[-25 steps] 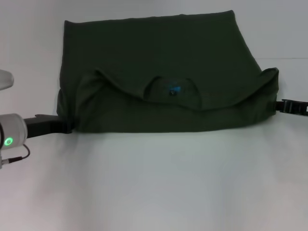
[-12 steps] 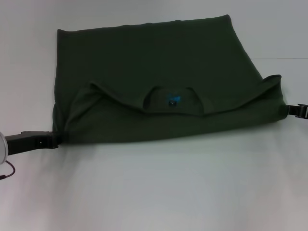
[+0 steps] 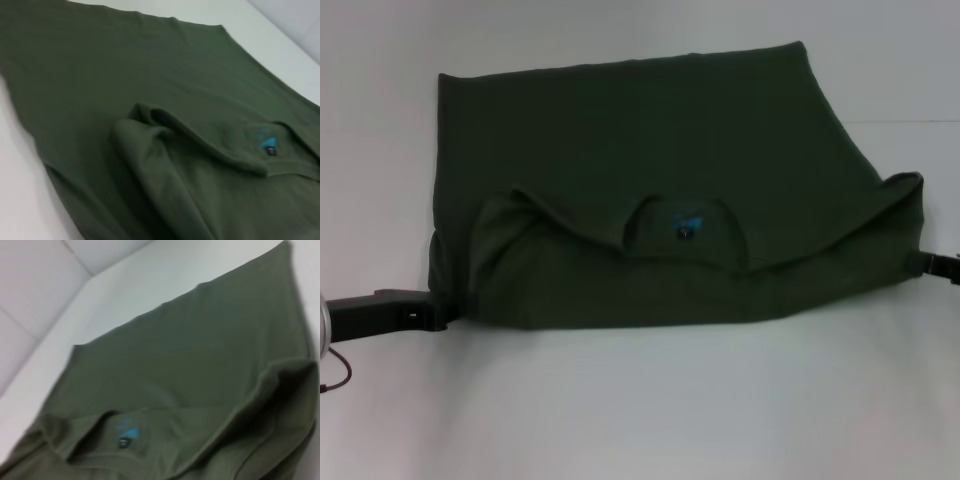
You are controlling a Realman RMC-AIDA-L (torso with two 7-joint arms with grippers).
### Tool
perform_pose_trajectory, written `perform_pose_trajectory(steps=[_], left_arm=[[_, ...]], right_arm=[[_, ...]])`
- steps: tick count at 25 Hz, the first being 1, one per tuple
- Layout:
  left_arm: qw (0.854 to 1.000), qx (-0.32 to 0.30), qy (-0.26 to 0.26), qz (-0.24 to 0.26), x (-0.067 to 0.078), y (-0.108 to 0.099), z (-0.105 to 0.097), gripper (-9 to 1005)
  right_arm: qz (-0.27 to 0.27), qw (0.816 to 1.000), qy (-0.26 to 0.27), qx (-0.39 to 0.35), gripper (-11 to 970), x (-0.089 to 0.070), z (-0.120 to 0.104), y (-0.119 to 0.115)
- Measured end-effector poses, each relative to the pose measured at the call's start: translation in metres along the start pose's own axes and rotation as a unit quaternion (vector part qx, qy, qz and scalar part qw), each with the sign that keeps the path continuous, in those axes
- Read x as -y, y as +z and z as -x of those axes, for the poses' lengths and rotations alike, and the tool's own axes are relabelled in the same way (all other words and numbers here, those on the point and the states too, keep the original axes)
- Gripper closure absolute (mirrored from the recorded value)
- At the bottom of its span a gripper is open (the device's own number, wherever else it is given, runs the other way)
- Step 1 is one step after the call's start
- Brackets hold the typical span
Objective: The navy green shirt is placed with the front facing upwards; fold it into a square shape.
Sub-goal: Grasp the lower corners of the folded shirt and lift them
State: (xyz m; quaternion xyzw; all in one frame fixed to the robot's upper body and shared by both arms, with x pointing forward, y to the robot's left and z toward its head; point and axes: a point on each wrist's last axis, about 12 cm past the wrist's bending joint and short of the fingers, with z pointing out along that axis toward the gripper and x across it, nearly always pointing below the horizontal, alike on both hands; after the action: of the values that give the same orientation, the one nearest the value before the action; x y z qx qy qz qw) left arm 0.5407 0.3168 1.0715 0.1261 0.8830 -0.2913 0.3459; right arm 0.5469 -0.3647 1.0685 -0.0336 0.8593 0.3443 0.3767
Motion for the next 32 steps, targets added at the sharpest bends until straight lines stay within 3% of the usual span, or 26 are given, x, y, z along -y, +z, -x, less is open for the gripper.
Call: perform_pose_trajectory(steps=[12,22,32], left_arm=[[0.996,0.004,-0.048,-0.082,0.005,-0.033,-0.019,938],[0.990,-0.013,-0.059,-0.123,0.011,-0.045,-0.035,938],[0.987,-0.026,-0.073,-0.142,0.014,-0.054,-0.050,939]], right_arm=[[0.044,0.999,0.014,0.001,900,-0.002,-0.070,-0.067],[0.058,0.998,0.020,0.016,896,-0.004,-0.109,-0.112],[0.061,0.998,0.022,0.017,892,-0.011,-0.133,-0.134]])
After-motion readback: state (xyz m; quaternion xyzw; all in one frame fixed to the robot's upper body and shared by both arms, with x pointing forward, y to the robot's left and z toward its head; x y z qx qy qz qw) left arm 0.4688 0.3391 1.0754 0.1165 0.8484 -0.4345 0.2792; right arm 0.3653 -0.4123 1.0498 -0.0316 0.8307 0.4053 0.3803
